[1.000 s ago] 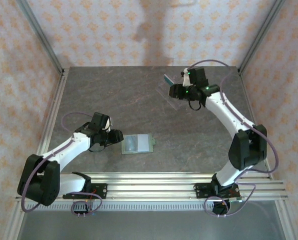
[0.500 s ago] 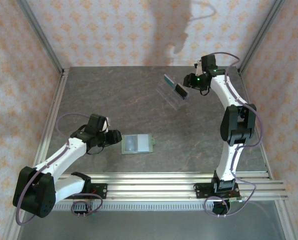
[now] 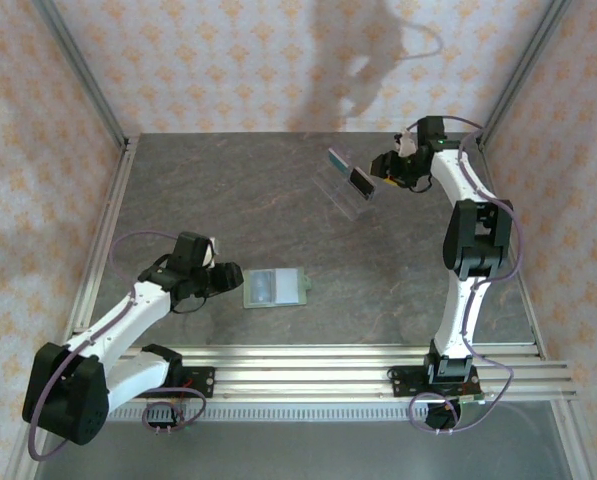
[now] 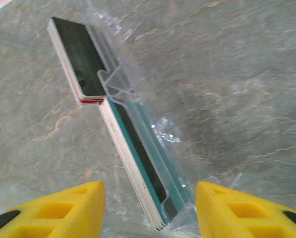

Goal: Put the credit cards into the card holder

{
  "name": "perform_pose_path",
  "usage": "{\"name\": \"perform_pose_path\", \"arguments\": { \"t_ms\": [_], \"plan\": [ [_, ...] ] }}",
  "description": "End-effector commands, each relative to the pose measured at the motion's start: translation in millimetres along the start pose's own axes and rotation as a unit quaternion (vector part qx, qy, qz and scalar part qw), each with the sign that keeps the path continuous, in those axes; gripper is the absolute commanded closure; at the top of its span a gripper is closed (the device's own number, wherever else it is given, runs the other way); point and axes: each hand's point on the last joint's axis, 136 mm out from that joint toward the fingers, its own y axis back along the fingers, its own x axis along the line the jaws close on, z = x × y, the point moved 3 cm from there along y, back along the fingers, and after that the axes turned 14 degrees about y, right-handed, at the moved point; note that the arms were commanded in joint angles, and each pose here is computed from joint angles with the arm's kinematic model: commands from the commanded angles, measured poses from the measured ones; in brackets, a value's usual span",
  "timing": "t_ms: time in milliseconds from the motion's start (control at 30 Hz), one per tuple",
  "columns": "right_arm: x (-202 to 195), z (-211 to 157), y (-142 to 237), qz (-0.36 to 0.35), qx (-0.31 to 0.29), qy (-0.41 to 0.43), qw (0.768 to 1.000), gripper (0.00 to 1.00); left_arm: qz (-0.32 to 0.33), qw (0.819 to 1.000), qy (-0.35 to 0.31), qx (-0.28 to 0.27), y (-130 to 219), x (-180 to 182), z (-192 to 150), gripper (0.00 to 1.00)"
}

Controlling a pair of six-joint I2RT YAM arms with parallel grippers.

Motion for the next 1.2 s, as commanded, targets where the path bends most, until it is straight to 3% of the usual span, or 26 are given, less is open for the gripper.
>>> {"name": "perform_pose_path", "arguments": {
  "t_ms": [0, 333, 400, 533, 633, 867, 1167],
  "plan": [
    [17, 2, -2, 0.062, -0.003, 0.007, 0.998, 0.49, -0.007, 1.000, 0.011, 0.006, -3, 0, -1, 0.48],
    [61, -7, -4, 0.138, -0.002, 0.014, 0.990, 0.50, -0.001, 1.000, 0.014, 0.009, -5, 5, -4, 0.48],
    [60, -7, 0, 0.112, -0.005, 0.025, 0.993, 0.50, -0.005, 1.000, 0.014, 0.008, -7, 5, -3, 0.48],
    [36, 5, 16, -0.003, -0.038, 0.042, 0.998, 0.40, 0.003, 1.000, 0.011, 0.018, -6, 4, -5, 0.48],
    [24, 15, 19, -0.005, -0.054, 0.031, 0.998, 0.40, -0.007, 1.000, 0.015, 0.009, -8, 5, -4, 0.48],
    [-6, 12, -1, -0.037, -0.023, 0.011, 0.999, 0.40, -0.013, 1.000, 0.024, 0.009, -8, 6, -6, 0.49],
    [24, -5, -29, 0.074, 0.003, -0.004, 0.997, 0.43, -0.011, 1.000, 0.026, 0.011, -8, 5, -6, 0.49]
  ]
}}
